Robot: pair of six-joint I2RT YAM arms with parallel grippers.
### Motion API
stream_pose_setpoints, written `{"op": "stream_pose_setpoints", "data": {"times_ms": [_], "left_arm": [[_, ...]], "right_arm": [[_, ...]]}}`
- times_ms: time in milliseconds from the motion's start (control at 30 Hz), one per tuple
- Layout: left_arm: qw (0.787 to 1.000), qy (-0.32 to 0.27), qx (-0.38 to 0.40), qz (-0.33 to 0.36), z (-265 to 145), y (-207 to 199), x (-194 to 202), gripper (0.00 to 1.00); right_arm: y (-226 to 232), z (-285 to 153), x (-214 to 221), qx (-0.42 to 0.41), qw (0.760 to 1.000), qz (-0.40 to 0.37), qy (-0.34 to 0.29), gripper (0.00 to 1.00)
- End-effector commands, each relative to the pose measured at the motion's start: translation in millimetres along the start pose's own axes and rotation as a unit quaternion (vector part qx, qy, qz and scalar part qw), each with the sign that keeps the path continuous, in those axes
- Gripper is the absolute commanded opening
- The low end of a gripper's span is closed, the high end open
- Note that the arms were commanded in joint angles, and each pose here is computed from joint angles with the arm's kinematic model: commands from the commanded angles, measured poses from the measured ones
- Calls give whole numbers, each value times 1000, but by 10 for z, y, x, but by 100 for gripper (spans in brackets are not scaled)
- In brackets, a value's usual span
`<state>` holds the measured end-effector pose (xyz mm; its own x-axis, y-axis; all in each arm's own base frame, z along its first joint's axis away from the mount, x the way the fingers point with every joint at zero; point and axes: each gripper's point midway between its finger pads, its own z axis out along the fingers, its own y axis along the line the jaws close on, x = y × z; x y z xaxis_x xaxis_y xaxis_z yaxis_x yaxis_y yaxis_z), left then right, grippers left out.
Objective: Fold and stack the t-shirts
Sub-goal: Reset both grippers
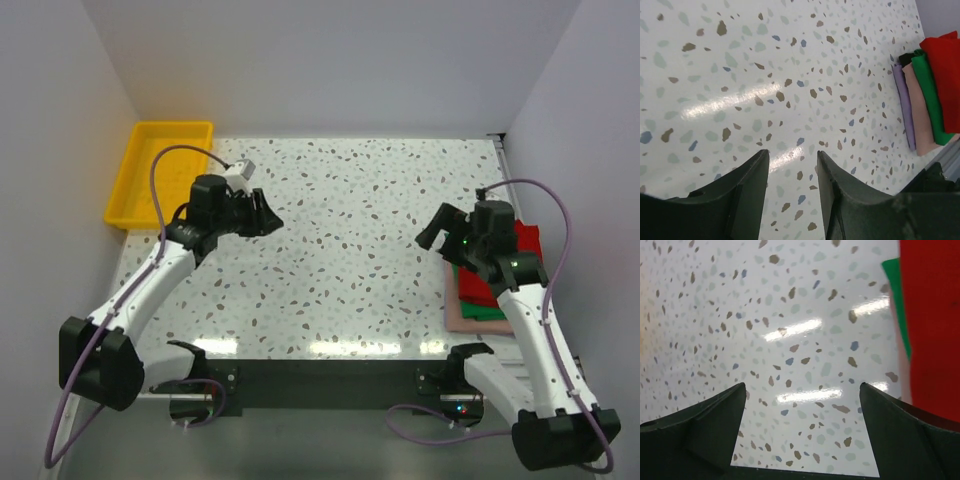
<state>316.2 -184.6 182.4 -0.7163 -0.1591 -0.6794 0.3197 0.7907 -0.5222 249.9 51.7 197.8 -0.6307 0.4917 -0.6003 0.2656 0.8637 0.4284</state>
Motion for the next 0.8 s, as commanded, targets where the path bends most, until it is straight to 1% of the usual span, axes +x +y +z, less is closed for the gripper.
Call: {"op": "stream_pose_setpoints", "data": {"times_ms": [0,33,67,133,167,233,300,400,567,767], "left_arm": [[995,-60,-64,57,-295,89,-287,49],[992,-75,-80,61,-390,123,-314,49],[991,-82,-86,64,-435,137,-321,49],[987,-99,-104,72,-540,189,-313,49],[986,-103,-106,74,-567,195,-304,50],[984,-106,-119,78,-619,263,-235,50],[983,-103,-127,81,-645,300,-190,51],[980,-110,-139,85,-721,331,-180,52],[978,-123,-140,89,-782,304,-227,54],[979,-123,-134,90,-783,287,-222,54]], "right_arm": [[425,151,-70,-65,996,-56,-28,99],[526,191,28,-76,994,-71,-16,99],[578,230,22,-80,994,-77,-23,99],[665,301,155,-94,991,-93,-11,99],[723,315,135,-106,989,-98,-22,99],[728,345,201,-114,987,-113,-24,99],[667,393,176,-102,986,-124,-36,99],[605,429,185,-88,987,-132,-38,99],[522,436,159,-69,987,-134,-47,99],[573,377,93,-81,986,-131,-65,99]]}}
